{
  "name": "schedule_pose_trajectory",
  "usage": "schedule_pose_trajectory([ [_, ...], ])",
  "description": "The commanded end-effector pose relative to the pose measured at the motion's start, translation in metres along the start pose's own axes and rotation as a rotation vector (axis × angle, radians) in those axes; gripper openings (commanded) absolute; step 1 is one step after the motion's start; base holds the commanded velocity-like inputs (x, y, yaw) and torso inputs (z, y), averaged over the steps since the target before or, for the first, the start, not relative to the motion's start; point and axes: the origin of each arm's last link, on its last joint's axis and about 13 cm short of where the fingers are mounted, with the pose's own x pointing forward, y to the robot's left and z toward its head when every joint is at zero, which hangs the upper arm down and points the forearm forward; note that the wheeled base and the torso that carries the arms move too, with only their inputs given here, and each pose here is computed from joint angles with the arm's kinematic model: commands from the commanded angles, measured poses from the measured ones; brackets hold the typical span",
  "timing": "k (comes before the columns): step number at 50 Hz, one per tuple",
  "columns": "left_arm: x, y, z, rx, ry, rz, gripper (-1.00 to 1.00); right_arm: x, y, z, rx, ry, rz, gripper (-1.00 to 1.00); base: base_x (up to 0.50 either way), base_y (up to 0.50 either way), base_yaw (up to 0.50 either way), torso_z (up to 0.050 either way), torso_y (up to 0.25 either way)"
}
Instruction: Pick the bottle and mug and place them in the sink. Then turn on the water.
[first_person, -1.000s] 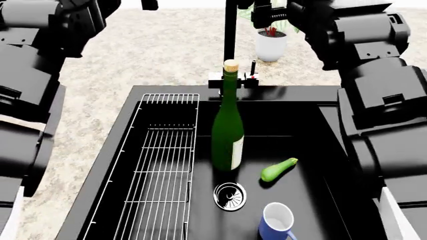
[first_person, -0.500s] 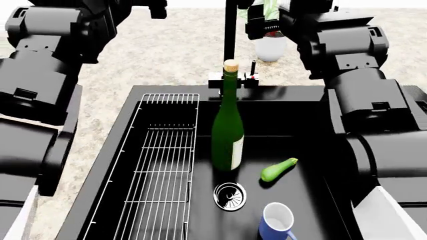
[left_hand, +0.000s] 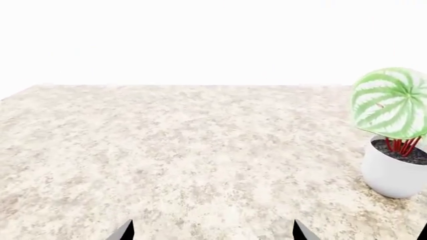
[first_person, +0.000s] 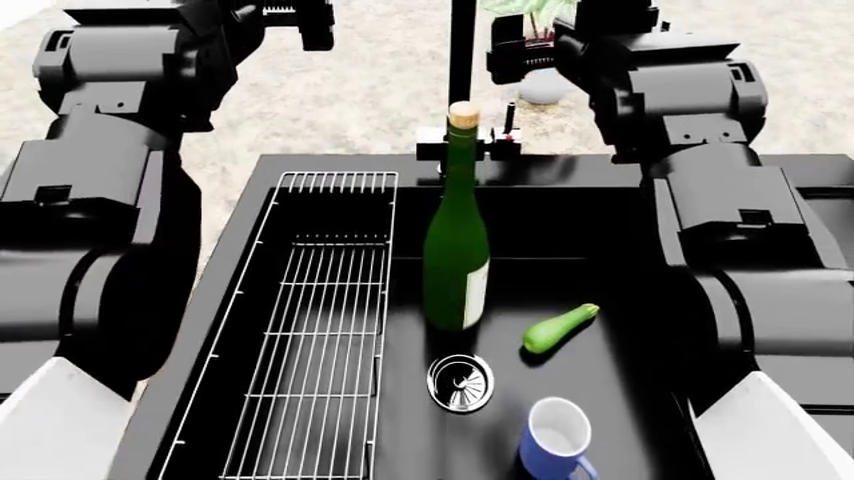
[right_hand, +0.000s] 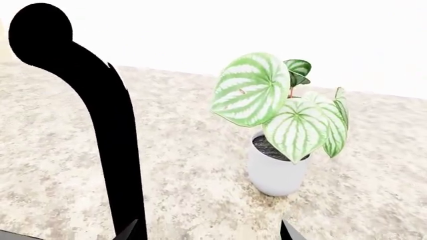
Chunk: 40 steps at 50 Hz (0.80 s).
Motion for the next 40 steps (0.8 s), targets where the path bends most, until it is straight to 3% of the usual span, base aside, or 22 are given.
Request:
schedule_pose_trajectory([
  [1, -0.001, 0.007, 0.001, -0.016, 0.003, 0.015, 1.00, -0.001, -0.003, 0.004, 0.005, -0.011, -0.002, 1.00, 0.00, 0.00, 0.00, 0.000, -0.131],
  [13, -0.002, 0.007, 0.003, -0.022, 0.004, 0.007, 1.00, -0.002, -0.004, 0.008, 0.003, -0.016, -0.009, 1.00, 0.00, 0.00, 0.00, 0.000, -0.123],
  [19, -0.004, 0.008, 0.010, -0.049, -0.012, 0.004, 1.00, -0.004, -0.005, 0.023, -0.035, -0.086, -0.029, 1.00, 0.00, 0.00, 0.00, 0.000, 0.000],
  [27, -0.010, 0.006, 0.035, -0.073, -0.070, -0.007, 1.00, -0.004, -0.006, 0.036, -0.091, -0.210, -0.054, 1.00, 0.00, 0.00, 0.00, 0.000, 0.000],
  [34, -0.020, -0.002, 0.062, -0.064, -0.122, -0.025, 1.00, -0.008, -0.008, 0.049, -0.112, -0.247, -0.069, 1.00, 0.00, 0.00, 0.00, 0.000, 0.000],
  [40, -0.020, -0.002, 0.064, -0.060, -0.129, -0.023, 1.00, -0.008, -0.008, 0.049, -0.111, -0.244, -0.068, 1.00, 0.00, 0.00, 0.00, 0.000, 0.000],
])
